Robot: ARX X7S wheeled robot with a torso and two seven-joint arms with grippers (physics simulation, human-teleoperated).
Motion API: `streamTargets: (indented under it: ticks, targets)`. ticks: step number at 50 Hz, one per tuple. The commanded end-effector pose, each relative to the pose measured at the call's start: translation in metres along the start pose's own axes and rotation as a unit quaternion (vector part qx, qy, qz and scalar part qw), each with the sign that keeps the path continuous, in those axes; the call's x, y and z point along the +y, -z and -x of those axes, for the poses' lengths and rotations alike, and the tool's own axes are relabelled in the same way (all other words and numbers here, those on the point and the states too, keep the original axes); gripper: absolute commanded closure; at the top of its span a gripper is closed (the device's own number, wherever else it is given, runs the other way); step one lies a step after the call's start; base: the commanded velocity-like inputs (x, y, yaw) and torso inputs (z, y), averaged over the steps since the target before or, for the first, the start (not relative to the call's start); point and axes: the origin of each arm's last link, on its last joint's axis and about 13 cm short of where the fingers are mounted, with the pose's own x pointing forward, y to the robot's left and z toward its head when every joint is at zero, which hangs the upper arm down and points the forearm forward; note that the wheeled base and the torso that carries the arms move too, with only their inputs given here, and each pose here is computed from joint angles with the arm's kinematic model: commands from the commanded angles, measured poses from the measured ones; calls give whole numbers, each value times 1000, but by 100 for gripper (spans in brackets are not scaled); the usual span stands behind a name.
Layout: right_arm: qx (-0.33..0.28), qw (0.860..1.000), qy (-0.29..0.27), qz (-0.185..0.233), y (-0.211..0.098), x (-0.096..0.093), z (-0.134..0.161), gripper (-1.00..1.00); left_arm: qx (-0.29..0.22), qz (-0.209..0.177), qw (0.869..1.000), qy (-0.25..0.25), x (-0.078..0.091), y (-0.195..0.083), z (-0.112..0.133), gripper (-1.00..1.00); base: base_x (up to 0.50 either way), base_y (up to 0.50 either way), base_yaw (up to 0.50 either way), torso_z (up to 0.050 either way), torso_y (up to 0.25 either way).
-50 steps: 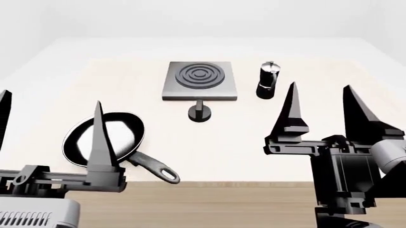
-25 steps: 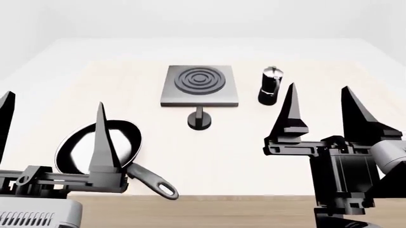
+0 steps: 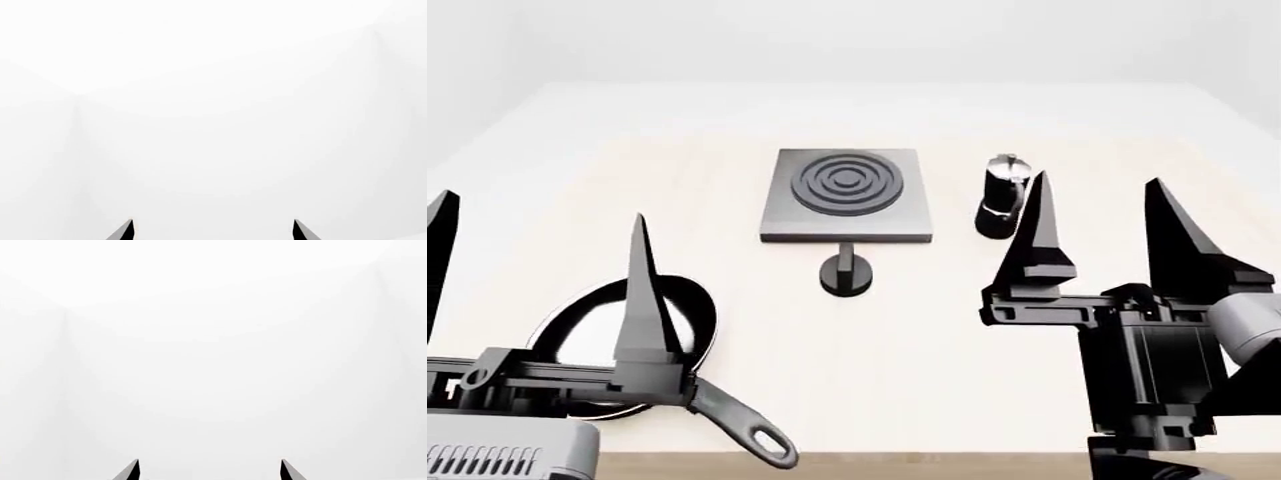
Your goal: Turn on the stove and put the moka pot on it.
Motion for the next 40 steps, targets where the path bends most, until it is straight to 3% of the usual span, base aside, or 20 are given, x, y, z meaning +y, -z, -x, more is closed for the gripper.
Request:
streamTargets:
  ticks: [1, 40]
  targets:
    - [-1, 1000, 0, -2, -1, 0, 0, -100, 0, 1, 1000, 1, 0, -1, 0, -100, 168, 0, 0, 0, 0]
    - [0, 1000, -1, -6, 1, 1, 2, -100, 10, 1, 1000, 3, -1, 4, 1, -100, 228, 0, 0, 0, 0]
